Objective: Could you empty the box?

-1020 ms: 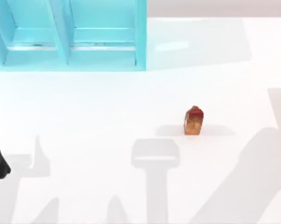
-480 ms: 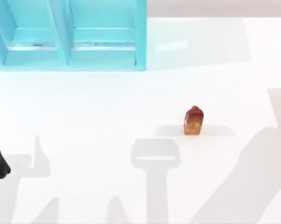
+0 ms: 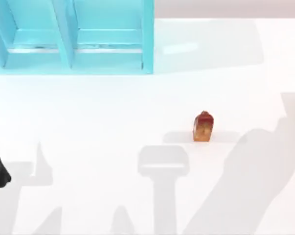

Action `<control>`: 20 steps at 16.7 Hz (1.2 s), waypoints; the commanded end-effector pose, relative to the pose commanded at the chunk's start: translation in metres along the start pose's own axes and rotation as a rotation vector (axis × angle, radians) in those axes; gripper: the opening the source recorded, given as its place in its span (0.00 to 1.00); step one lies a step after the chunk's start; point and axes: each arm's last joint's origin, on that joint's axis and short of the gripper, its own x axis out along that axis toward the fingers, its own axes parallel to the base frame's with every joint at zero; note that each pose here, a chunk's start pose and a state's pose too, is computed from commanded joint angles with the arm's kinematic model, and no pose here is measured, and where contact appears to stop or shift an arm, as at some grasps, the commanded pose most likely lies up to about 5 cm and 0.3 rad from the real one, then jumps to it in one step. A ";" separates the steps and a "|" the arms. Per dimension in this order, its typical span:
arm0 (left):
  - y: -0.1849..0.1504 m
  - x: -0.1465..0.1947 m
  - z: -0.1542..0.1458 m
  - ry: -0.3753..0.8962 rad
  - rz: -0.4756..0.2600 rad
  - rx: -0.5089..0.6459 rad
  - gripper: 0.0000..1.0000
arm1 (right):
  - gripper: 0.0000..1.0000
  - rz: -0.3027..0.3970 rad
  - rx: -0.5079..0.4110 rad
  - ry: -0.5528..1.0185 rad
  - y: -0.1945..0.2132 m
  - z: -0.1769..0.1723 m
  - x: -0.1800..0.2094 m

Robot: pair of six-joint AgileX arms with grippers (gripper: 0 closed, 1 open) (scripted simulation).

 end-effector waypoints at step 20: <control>0.000 0.000 0.000 0.000 0.000 0.000 1.00 | 0.00 -0.013 0.002 0.039 0.150 0.009 -0.048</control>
